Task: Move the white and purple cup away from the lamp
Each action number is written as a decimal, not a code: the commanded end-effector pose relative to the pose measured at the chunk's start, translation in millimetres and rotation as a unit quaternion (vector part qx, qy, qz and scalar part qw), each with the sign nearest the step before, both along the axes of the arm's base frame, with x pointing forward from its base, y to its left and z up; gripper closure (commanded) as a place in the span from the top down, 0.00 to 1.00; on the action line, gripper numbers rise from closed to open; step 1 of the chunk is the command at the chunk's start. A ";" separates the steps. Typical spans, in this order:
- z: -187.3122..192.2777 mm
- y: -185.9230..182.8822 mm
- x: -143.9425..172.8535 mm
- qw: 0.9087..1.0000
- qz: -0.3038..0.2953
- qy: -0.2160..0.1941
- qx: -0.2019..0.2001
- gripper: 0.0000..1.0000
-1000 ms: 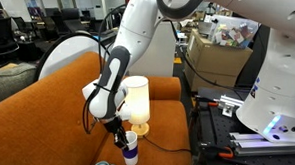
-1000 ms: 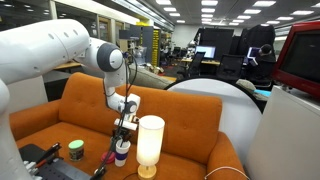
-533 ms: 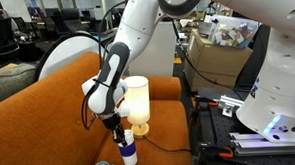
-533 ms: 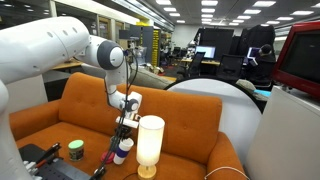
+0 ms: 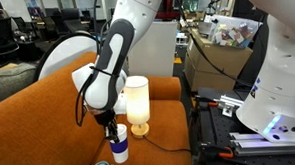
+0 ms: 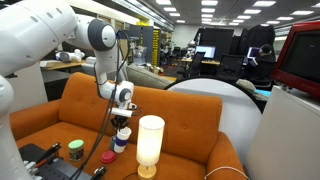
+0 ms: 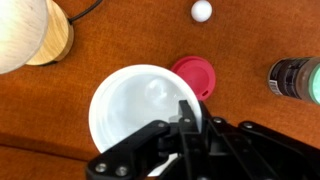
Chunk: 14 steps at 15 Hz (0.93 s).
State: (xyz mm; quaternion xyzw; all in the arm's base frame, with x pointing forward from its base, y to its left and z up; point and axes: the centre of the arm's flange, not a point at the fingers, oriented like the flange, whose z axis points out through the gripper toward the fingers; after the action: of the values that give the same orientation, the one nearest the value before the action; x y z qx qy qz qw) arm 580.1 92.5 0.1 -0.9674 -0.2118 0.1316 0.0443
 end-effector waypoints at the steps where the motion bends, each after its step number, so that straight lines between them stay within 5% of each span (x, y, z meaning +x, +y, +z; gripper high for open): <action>1: 25.7 33.3 -32.6 0.998 0.046 -0.040 -0.021 0.02; 8: 11.0 122.7 -61.6 0.985 0.159 -0.048 -0.037 0.02; 14: -5.3 135.6 -98.7 0.974 0.219 -0.027 -0.042 0.02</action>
State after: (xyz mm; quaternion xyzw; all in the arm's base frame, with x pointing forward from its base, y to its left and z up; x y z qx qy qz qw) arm 495.7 232.7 -5.3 -0.9117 -0.3916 0.1215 -0.0250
